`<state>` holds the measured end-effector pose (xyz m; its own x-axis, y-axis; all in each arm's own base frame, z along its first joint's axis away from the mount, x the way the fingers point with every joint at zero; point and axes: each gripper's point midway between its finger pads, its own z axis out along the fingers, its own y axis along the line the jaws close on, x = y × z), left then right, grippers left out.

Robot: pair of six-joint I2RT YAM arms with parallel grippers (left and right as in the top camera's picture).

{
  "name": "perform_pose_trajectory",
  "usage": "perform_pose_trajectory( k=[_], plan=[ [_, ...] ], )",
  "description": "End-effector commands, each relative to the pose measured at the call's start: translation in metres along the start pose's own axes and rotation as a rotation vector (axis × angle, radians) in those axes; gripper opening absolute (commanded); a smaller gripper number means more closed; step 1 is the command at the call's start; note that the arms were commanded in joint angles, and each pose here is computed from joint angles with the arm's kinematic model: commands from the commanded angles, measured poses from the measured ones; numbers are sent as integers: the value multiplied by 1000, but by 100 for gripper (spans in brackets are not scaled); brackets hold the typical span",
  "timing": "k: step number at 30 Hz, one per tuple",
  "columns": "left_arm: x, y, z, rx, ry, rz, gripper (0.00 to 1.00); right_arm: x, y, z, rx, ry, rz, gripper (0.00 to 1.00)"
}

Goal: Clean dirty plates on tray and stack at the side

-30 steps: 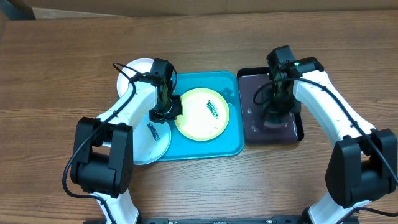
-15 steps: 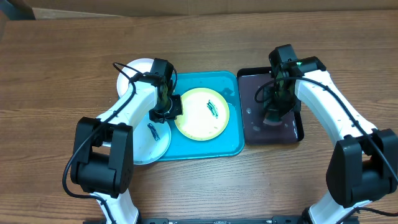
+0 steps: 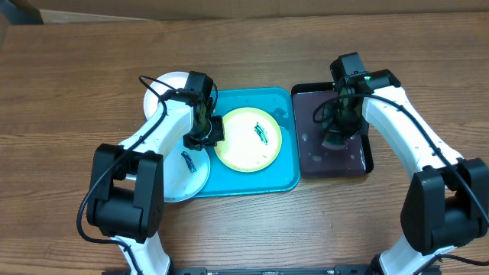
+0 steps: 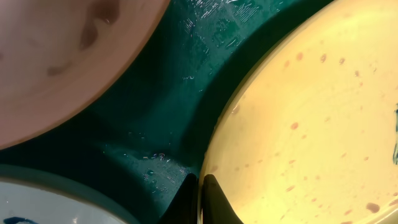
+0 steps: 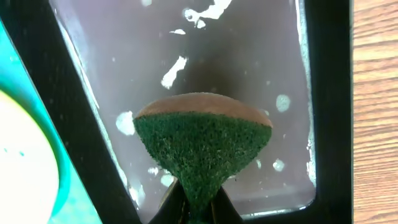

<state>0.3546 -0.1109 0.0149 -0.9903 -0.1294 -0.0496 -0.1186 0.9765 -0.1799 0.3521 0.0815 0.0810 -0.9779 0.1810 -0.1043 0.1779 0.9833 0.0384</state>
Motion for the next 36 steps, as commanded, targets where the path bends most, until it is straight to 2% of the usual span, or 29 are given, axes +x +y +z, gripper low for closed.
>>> perform_pose_trajectory(
  k=[1, 6, 10, 14, 18, 24, 28, 36],
  plan=[
    [0, 8, 4, -34, 0, 7, 4, -9, 4, -8, -2, -48, 12, 4],
    [-2, 7, 4, -31, -6, 7, 4, -5, 20, -8, -22, -52, -110, 4],
    [-3, 6, 4, -26, -12, 8, 4, -10, 35, -12, -92, -70, -116, 4],
    [-3, 6, 4, -27, -11, 9, 4, -22, 52, -36, -171, -99, -121, 4],
    [-3, 6, 4, -26, -12, 8, 4, -28, 87, -67, -295, -144, -244, 4],
    [-3, 6, 4, -26, -12, 8, 4, -19, 137, -79, -387, -193, -350, 4],
    [-3, 6, 4, -27, -11, 9, 4, -11, 164, -81, -374, -249, -444, 4],
    [-3, 7, 4, -27, -10, 8, 4, -3, 178, -64, -153, -341, -528, 4]
  ],
)
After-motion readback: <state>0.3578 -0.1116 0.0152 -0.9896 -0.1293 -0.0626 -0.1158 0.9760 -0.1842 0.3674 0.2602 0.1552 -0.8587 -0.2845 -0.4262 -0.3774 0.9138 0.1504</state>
